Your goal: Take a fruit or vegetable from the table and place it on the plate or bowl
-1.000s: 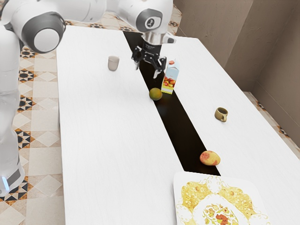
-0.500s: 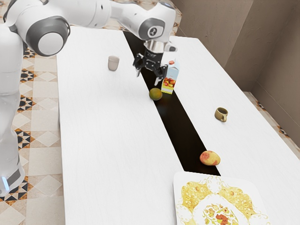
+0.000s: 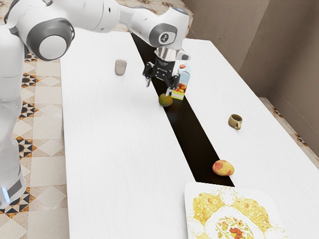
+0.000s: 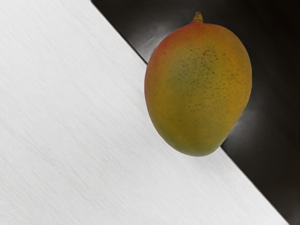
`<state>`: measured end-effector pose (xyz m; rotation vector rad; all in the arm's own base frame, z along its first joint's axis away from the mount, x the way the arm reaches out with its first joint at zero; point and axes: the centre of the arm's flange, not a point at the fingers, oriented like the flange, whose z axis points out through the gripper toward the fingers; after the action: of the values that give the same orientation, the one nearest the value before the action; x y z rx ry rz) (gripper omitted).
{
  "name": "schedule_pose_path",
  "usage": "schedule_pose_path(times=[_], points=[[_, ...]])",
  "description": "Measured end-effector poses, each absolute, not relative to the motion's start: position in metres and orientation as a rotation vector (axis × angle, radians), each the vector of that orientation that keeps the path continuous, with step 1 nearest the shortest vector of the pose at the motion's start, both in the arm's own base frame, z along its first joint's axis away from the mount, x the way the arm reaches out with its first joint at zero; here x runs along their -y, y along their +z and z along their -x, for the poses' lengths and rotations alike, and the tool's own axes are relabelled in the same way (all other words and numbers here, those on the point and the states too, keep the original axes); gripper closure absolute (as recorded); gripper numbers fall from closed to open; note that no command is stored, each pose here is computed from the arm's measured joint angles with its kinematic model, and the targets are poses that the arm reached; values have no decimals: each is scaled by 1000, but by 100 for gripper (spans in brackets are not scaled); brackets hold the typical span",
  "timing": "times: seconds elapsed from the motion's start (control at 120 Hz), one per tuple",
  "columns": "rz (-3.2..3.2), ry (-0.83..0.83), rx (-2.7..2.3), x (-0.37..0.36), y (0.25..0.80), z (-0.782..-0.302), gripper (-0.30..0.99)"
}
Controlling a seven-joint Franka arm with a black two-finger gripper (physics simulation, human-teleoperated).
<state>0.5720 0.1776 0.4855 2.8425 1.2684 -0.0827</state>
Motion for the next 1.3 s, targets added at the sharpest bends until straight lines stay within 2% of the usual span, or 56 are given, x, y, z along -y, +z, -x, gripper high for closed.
schedule_pose_path(times=[0.383, 0.667, 1.3], points=[[-2836, -8, -1285, -183, 486, -580, 0], [-2833, -19, -1349, -206, 471, -578, 0], [-2825, -24, -1357, -198, 436, -598, 0]])
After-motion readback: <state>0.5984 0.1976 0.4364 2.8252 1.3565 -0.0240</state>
